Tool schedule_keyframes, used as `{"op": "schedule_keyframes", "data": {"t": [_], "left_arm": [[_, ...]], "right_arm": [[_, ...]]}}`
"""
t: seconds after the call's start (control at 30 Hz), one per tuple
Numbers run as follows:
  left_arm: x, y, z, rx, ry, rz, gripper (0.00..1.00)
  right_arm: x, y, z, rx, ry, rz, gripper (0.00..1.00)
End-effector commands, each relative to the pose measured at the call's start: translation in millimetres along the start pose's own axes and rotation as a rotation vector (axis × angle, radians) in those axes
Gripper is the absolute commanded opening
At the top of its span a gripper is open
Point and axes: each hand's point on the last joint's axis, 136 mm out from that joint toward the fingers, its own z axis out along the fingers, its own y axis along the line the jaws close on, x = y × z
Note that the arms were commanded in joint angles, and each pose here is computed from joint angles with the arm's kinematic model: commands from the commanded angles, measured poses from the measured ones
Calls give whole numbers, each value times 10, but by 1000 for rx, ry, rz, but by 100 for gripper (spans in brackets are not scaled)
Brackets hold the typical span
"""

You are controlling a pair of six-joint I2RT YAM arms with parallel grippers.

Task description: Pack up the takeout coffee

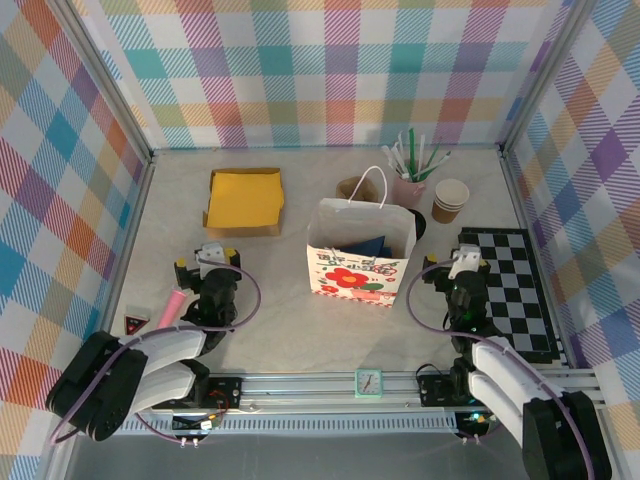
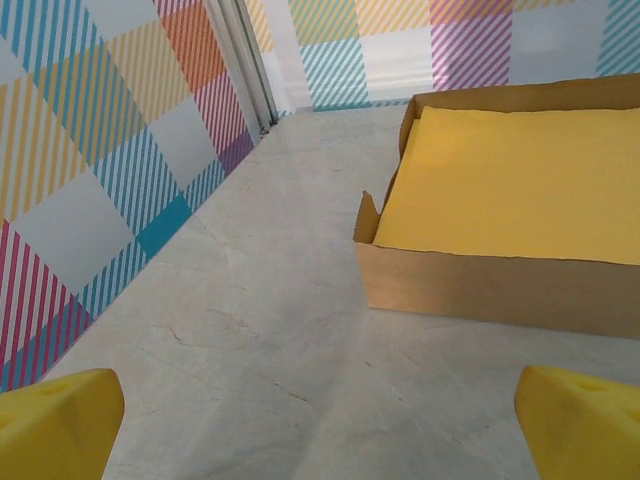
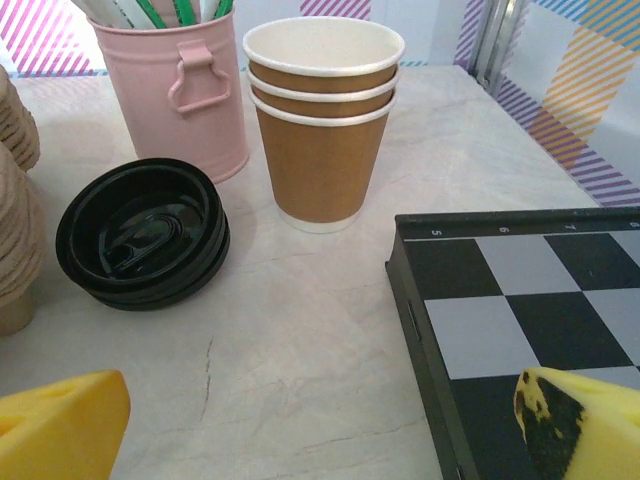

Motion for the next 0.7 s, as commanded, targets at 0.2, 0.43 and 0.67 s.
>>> {"op": "schedule_keyframes", "data": {"t": [0.2,0.43,0.67], "left_arm": [[-193,-77,189,37,-119,-140,100],[-99,-101,368,45,-111,-145,100],[-48,-384,513,175,-61,-65,100]], "right_arm": [[-342,68,193,-4,-147,-6,99],[-377,120,373,-20,-181,-2,99],[-227,350,563,-123,-174,-69,99]]}}
